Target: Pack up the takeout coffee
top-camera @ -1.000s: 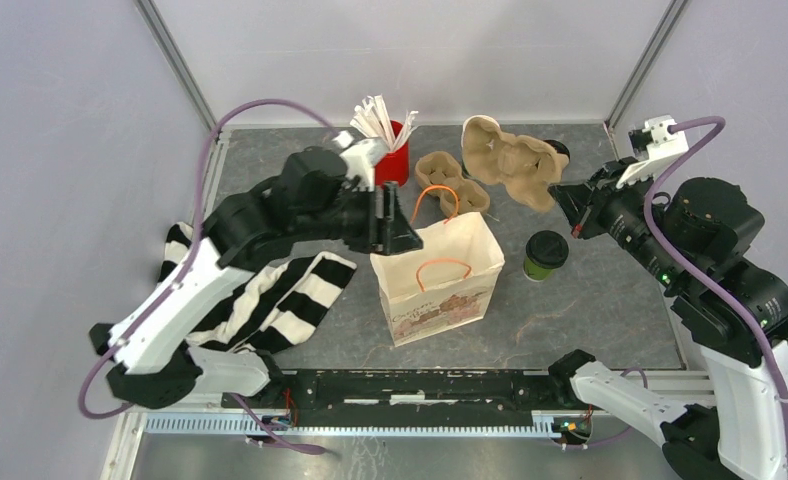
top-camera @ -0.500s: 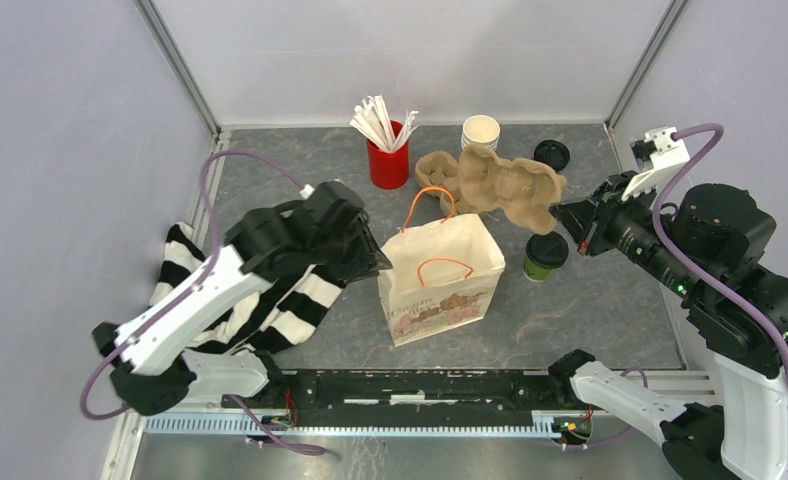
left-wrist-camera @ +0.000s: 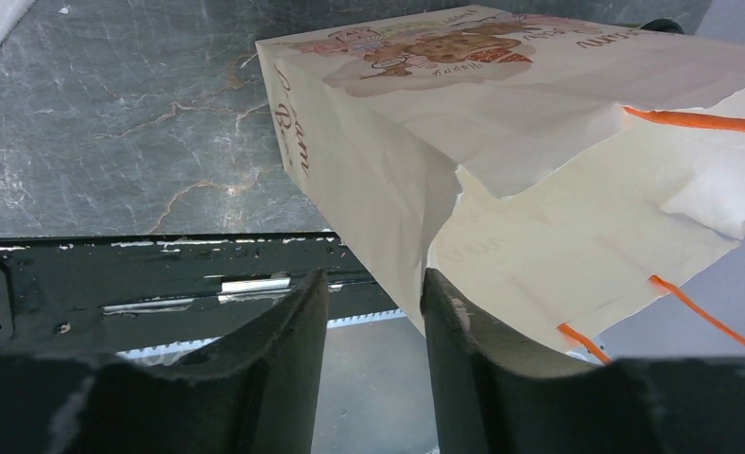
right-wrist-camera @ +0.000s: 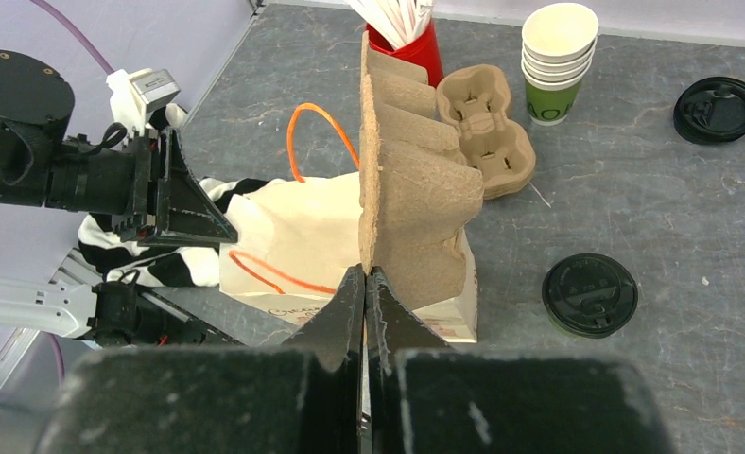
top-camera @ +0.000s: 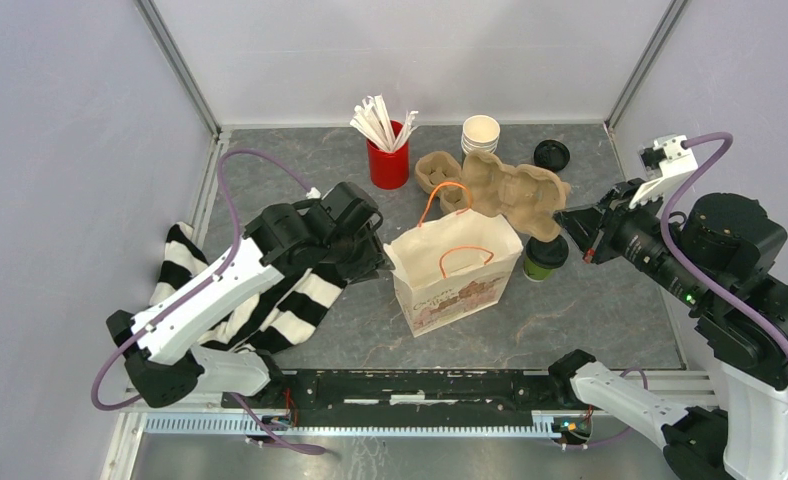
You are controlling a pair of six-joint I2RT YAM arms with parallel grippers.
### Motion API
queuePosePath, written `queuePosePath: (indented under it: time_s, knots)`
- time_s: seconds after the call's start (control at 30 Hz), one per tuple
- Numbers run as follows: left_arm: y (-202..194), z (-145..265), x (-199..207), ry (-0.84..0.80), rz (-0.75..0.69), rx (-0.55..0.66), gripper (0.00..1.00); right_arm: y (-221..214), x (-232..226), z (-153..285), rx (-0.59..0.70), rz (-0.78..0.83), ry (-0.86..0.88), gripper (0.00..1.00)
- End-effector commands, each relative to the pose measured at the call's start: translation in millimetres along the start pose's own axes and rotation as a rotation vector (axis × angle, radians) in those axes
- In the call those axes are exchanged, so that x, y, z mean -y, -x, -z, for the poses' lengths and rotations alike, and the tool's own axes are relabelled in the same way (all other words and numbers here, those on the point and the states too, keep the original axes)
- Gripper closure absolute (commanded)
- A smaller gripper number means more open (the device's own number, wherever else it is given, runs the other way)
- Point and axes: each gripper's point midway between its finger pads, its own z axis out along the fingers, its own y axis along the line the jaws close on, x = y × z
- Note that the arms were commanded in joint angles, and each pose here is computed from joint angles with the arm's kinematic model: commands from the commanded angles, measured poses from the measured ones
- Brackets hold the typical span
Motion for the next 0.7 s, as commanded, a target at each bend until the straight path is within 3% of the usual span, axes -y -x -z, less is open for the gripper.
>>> queuePosePath:
  time_s: [0.0,0.17,0.3,0.37,0.53,0.67]
  knots:
    - [6.6,5.8,7.6,-0.098,0.088,0.05,0.47,5.4,-6.2,2.7,0.022,-0.016,0.029,1.0]
    - [7.8,-7.9,37.9,-0.183,0.098,0.032,0.43,2.2,-6.8,1.5,0.008,-0.008,0.036,1.0]
    - [16.2,-13.9,54.8,-0.203,0.027,0.056,0.45,-1.7,-4.8,5.3,0.004,-0.003,0.031,1.0]
    - [21.3,-14.8,57.0,-0.201,-0.012,0.077,0.53,-1.6,-2.9,9.4,0.003,0.0,0.02,1.0]
    - [46.7,-8.8,50.2,-0.18,-0.081,0.192,0.83,7.7,1.1,25.4,0.031,0.008,-0.008,1.0]
    - [66.1,2.6,55.4,-0.23,-0.18,0.274,0.95,11.9,7.6,40.4,0.07,0.017,-0.039,1.0]
